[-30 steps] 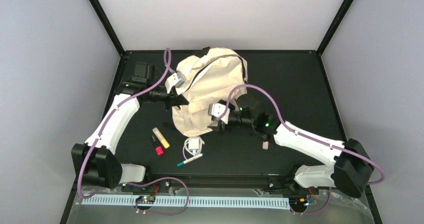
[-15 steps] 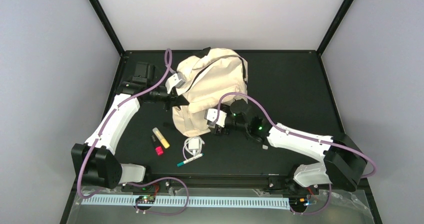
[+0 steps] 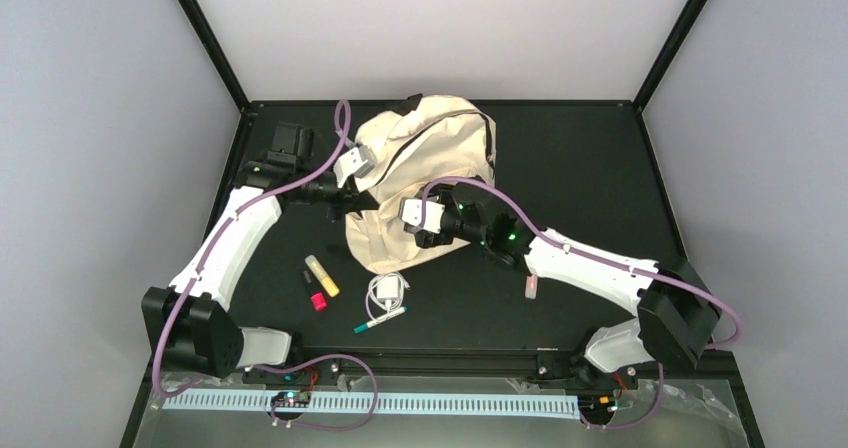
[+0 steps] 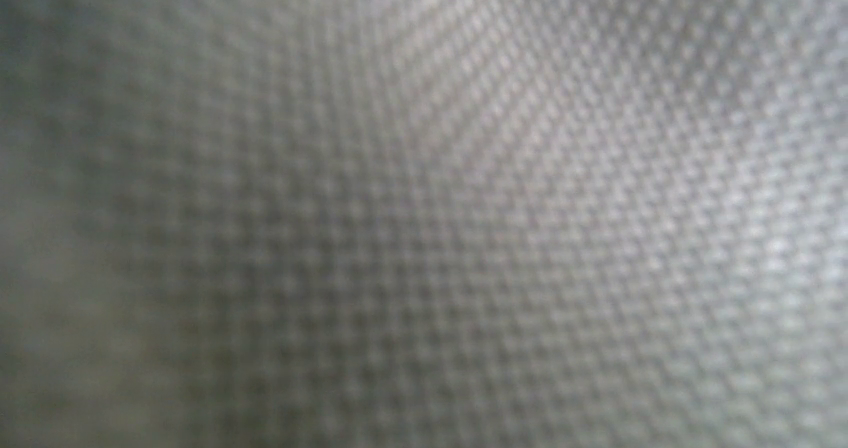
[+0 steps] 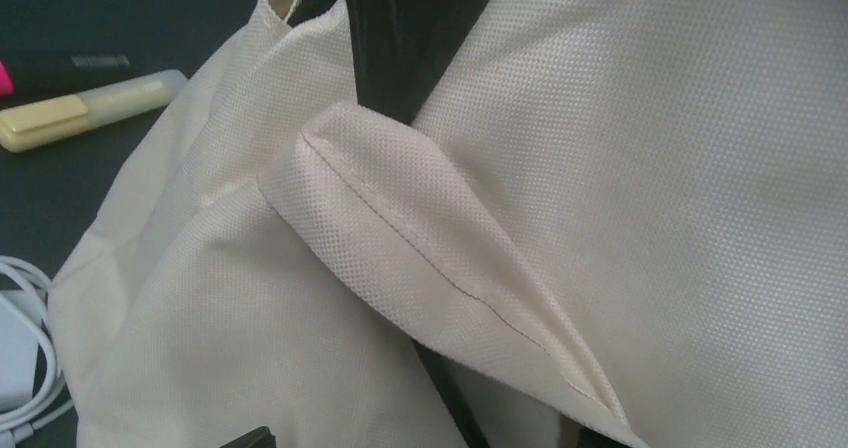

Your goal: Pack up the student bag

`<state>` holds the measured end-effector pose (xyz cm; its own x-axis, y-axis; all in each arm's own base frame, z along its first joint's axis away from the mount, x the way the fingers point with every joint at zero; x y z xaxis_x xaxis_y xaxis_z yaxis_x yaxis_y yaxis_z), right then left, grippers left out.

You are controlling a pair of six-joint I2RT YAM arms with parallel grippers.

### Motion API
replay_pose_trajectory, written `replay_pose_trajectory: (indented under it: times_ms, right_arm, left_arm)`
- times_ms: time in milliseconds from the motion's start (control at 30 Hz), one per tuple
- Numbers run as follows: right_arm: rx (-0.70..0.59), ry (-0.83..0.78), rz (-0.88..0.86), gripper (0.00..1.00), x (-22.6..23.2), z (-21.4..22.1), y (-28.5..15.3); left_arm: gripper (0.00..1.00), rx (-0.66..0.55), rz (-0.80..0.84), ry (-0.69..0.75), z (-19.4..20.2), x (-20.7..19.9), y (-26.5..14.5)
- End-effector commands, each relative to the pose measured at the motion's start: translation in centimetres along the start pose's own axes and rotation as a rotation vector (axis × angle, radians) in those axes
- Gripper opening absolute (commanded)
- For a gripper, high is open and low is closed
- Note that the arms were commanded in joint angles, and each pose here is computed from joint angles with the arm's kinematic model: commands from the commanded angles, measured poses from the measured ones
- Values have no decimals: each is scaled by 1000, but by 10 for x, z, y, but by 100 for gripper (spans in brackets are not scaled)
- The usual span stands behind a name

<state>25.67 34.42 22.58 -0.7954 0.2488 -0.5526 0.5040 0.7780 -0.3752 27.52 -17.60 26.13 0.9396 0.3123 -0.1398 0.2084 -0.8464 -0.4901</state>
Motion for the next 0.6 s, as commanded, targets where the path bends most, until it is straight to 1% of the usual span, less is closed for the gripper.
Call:
replay_pose_trajectory:
  times_ms: [0, 333, 467, 567]
  right_arm:
    - [37, -36, -41, 80, -6, 4, 2]
    - [189, -22, -191, 79, 10, 41, 23]
    - [230, 23, -295, 74, 22, 43, 25]
    - [202, 76, -350, 67, 30, 34, 13]
  left_arm:
    - [1, -60, 0, 125, -31, -10, -13]
    - [1, -69, 13, 163, -35, -14, -10]
    - [2, -71, 5, 168, -37, -13, -10]
    - [1, -60, -35, 156, -39, -6, -12]
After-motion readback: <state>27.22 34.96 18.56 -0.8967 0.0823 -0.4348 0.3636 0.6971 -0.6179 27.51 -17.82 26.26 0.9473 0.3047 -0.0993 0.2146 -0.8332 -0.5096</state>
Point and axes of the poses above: each gripper's point midway between its finger pads, its own y axis out along the fingers, its own x axis along the line the jaws close on, z = x × y, the point moved 2 cm from there along -y, back along the fingers, and after that the axes turned 2 degrees about y, right-handed, at the moved point
